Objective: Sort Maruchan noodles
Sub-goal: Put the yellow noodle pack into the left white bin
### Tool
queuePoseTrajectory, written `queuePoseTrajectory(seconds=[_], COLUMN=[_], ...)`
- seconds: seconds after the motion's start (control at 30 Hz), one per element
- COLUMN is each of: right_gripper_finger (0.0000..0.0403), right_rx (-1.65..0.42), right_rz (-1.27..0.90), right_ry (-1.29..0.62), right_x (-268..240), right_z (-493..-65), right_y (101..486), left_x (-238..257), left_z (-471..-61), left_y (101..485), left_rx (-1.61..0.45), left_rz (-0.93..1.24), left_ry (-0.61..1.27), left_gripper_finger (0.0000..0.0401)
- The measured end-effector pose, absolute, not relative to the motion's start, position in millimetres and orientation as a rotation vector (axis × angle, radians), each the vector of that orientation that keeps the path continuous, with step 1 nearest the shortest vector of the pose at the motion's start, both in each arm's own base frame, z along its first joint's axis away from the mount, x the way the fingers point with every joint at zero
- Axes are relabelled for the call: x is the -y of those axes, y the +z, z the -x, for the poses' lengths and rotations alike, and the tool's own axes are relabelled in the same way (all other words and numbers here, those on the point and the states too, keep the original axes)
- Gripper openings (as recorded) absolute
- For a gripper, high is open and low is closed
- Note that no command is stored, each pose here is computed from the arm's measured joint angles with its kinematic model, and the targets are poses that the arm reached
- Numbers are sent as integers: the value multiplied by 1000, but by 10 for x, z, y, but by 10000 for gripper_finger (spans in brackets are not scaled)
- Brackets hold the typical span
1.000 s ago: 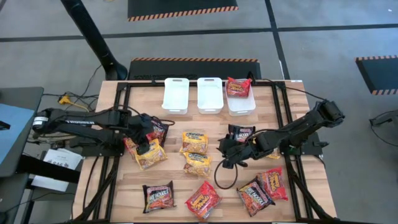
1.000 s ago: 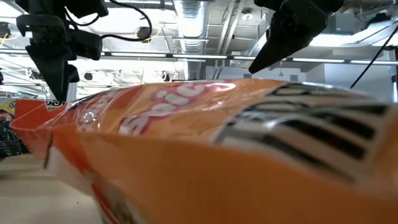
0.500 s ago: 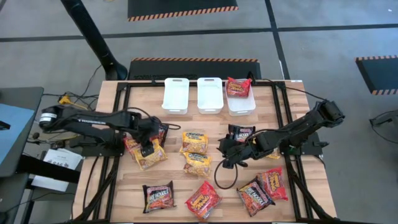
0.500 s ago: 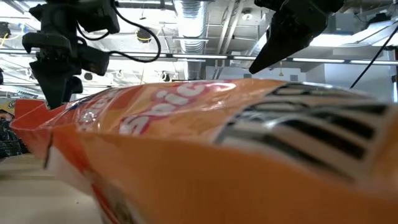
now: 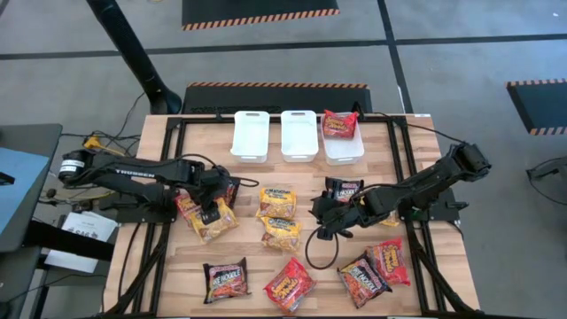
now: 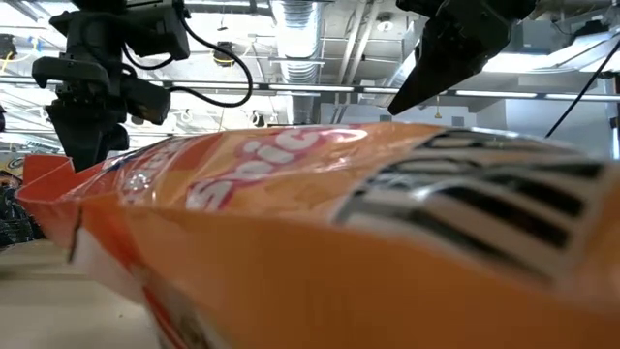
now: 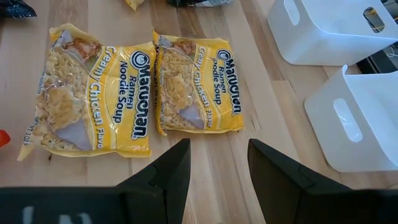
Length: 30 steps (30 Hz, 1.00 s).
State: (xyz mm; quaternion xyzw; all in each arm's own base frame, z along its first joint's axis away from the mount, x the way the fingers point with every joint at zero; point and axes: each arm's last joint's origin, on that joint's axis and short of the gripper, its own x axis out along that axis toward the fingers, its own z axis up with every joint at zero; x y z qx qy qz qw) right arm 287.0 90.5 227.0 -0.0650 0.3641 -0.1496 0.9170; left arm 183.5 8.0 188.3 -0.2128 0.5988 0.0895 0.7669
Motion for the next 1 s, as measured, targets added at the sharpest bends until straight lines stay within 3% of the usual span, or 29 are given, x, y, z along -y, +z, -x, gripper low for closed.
queuePoseTrajectory(seconds=[0.27,1.0], right_gripper_finger=[185,185], right_rx=[-749,-742], right_rz=[135,137], right_ry=[-308,-327], right_x=[-904,-834], right_z=[-2870,-2900], right_y=[2270,2277], left_x=[-70,34], left_z=[-1875,-2072], left_y=[1896,1986], left_rx=[-1264,-1055], left_rz=[458,384], left_ry=[125,-19], left_gripper_finger=[6,0])
